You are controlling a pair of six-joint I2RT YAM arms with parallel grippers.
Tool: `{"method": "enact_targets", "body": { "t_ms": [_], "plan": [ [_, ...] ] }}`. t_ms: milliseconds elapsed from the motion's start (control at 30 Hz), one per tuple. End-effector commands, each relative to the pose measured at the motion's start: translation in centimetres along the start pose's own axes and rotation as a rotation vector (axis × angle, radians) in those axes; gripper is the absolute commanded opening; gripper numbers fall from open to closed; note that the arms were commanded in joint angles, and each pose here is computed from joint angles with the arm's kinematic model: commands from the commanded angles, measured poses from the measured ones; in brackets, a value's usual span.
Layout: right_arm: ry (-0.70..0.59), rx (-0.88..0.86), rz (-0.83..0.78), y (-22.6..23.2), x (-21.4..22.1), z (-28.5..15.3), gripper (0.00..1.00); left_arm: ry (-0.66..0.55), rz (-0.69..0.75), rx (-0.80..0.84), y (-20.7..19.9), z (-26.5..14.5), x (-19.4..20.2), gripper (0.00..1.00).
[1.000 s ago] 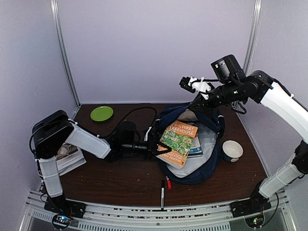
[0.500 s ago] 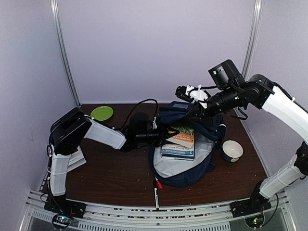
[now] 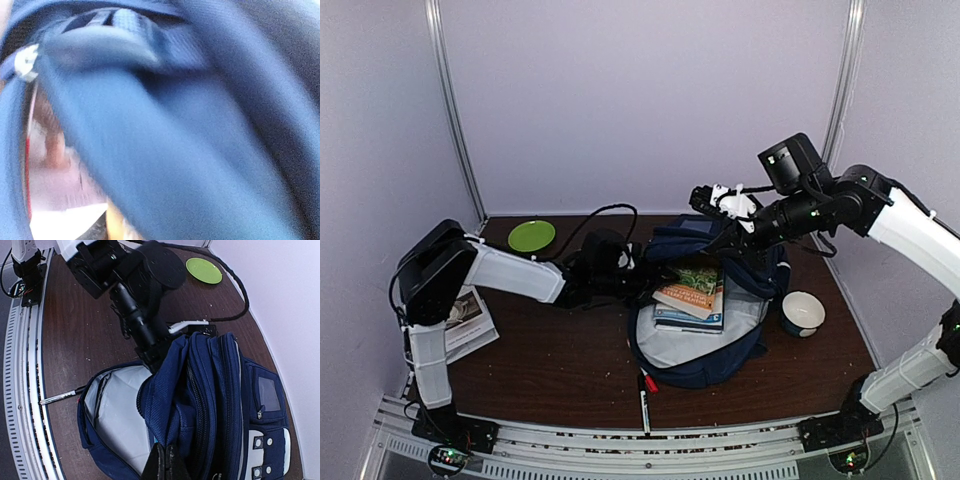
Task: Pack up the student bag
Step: Place the book in the largest pocket of the bag, then place the largest pocket of the student bag.
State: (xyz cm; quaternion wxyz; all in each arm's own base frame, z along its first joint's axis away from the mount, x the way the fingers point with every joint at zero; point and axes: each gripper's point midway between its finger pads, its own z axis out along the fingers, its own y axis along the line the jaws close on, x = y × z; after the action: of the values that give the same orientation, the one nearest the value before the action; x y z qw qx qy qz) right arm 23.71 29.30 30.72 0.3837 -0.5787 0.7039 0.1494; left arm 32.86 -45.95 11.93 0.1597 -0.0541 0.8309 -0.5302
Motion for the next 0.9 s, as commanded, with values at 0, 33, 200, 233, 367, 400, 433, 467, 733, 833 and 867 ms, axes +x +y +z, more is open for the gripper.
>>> {"method": "enact_targets", "body": {
  "t_ms": [0, 33, 200, 233, 367, 400, 433, 467, 733, 833, 867],
  "plan": [
    [-0.108, 0.051, -0.011, -0.9, -1.9, -1.8, 0.0, -0.007, 0.085, 0.032, -3.4, -4.3, 1.0, 0.62],
    [-0.106, 0.052, -0.009, -1.0, -1.7, -1.8, 0.0, 0.01, 0.095, 0.013, -3.1, -5.0, 1.8, 0.62],
    [-0.1, 0.051, -0.007, -0.9, -1.3, -1.6, 0.0, 0.067, 0.183, -0.178, 0.9, -10.0, 5.5, 0.63],
    [-0.096, 0.041, -0.013, -0.7, -1.1, -1.4, 0.0, 0.059, 0.203, -0.223, 1.7, -11.3, 5.8, 0.63],
    [-0.067, -0.039, -0.042, 0.8, 0.1, 0.0, 0.0, -0.032, 0.293, -0.45, 5.6, -17.8, 5.5, 0.64],
    [-0.051, -0.076, -0.063, 1.7, 0.7, 0.6, 0.0, -0.069, 0.314, -0.504, 6.2, -19.7, 5.1, 0.66],
    [-0.033, -0.109, -0.087, 2.6, 1.4, 1.2, 0.0, -0.108, 0.326, -0.558, 7.1, -21.5, 4.7, 0.69],
    [-0.009, -0.147, -0.115, 3.8, 2.2, 2.0, 0.0, -0.141, 0.331, -0.594, 7.5, -23.2, 4.4, 0.73],
    [0.236, -0.561, -0.276, 16.4, 9.6, 8.6, 0.12, -0.319, 0.108, -0.78, 14.1, -34.5, 1.1, 0.96],
    [0.239, -0.634, -0.27, 17.9, 9.1, 8.9, 0.34, -0.424, 0.087, -0.898, 14.9, -39.2, -0.1, 0.98],
    [0.222, -0.632, -0.271, 17.8, 8.4, 8.9, 0.41, -0.453, 0.077, -0.935, 14.9, -40.6, -0.5, 0.98]
  ]
}}
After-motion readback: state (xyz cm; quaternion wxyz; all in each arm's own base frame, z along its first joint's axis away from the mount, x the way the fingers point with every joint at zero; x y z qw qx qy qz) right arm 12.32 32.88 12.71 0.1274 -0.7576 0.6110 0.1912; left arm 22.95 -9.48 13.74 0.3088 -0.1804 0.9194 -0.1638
